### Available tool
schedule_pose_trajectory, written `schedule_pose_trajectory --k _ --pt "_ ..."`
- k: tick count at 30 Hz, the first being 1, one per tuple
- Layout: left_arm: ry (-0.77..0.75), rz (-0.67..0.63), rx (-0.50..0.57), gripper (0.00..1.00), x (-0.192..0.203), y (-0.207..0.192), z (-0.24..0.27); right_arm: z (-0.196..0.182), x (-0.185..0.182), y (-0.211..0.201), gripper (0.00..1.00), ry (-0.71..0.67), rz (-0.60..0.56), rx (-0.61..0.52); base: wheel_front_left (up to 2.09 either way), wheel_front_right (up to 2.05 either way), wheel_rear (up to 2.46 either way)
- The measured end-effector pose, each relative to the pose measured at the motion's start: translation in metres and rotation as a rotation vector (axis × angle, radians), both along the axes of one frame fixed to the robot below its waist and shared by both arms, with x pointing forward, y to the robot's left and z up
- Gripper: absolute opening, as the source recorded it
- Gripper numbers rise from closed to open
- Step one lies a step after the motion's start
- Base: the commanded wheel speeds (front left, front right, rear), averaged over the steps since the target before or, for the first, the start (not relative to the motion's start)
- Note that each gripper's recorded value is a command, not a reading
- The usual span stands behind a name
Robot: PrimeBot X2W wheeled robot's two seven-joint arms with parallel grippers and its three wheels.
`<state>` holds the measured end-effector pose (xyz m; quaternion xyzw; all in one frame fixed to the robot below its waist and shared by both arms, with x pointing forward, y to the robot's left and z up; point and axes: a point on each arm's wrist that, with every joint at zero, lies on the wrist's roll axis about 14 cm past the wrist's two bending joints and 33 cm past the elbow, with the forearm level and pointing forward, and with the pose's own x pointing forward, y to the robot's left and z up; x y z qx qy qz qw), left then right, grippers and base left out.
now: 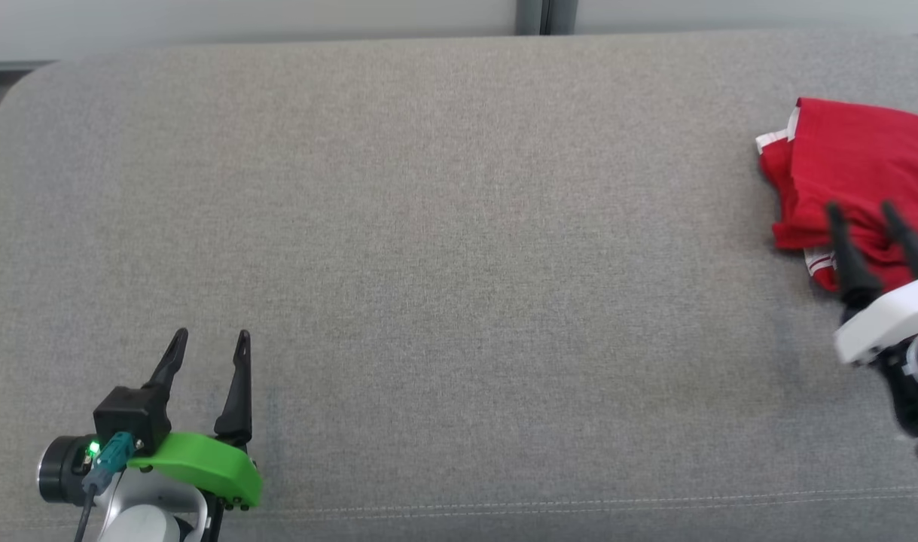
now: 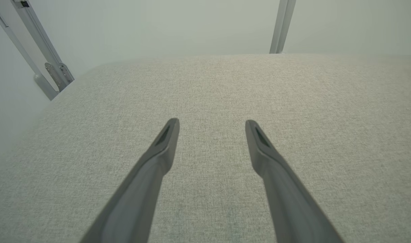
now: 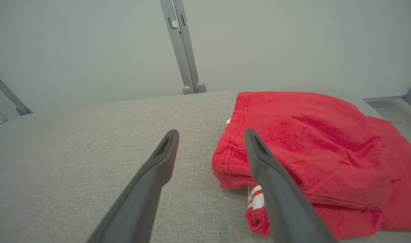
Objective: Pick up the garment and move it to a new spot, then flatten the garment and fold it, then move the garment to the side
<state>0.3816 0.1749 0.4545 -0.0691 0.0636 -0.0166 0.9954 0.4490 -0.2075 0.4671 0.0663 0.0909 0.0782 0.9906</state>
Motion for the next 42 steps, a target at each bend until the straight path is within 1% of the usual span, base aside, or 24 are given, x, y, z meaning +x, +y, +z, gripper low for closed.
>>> schedule_pose_trajectory --k 3,5,8,14,15,17,20,22,28,35,42 --pt "-0.015 0.007 0.001 1.00 -0.006 0.002 0.004 -0.005 -0.016 0.024 1.00 0.016 0.028 0.043 0.00 0.00 0.00" --pt "-0.019 -0.001 0.001 1.00 -0.008 -0.001 0.006 -0.012 -0.028 0.029 1.00 0.030 0.037 0.034 0.00 0.00 0.00" --pt "-0.033 -0.013 -0.004 1.00 -0.008 -0.006 0.010 -0.016 -0.043 0.023 1.00 0.033 0.025 -0.007 0.00 0.00 0.00" --pt "-0.053 -0.044 -0.011 1.00 -0.009 -0.017 0.015 0.006 -0.047 -0.006 1.00 -0.049 -0.045 -0.083 0.00 0.00 0.00" --pt "-0.058 -0.048 -0.016 0.00 -0.009 -0.020 0.017 0.009 -0.049 -0.011 0.00 -0.059 -0.055 -0.094 0.00 0.00 0.00" --pt "-0.045 -0.052 -0.024 0.00 -0.012 -0.024 0.013 0.003 -0.053 -0.012 0.00 -0.045 -0.063 -0.095 0.00 0.00 0.00" --pt "-0.003 -0.056 -0.037 0.00 -0.019 -0.031 0.000 -0.019 -0.066 0.001 0.00 0.017 -0.055 -0.063 0.00 0.00 0.00" --pt "0.007 -0.054 -0.044 0.00 -0.021 -0.032 -0.003 -0.024 -0.070 0.007 0.00 0.032 -0.055 -0.039 0.00 0.00 0.00" --pt "0.022 -0.027 -0.111 0.00 -0.020 -0.027 -0.003 -0.021 -0.068 0.002 0.00 0.045 -0.094 0.031 0.00 0.00 0.00" --pt "0.052 0.009 -0.229 0.00 -0.019 -0.024 -0.005 -0.019 -0.066 0.005 0.00 0.057 -0.125 0.134 0.00 0.00 0.00" --pt "0.072 0.033 -0.316 0.00 -0.018 -0.020 -0.005 -0.017 -0.065 0.006 0.00 0.073 -0.156 0.235 0.00 0.00 0.00"
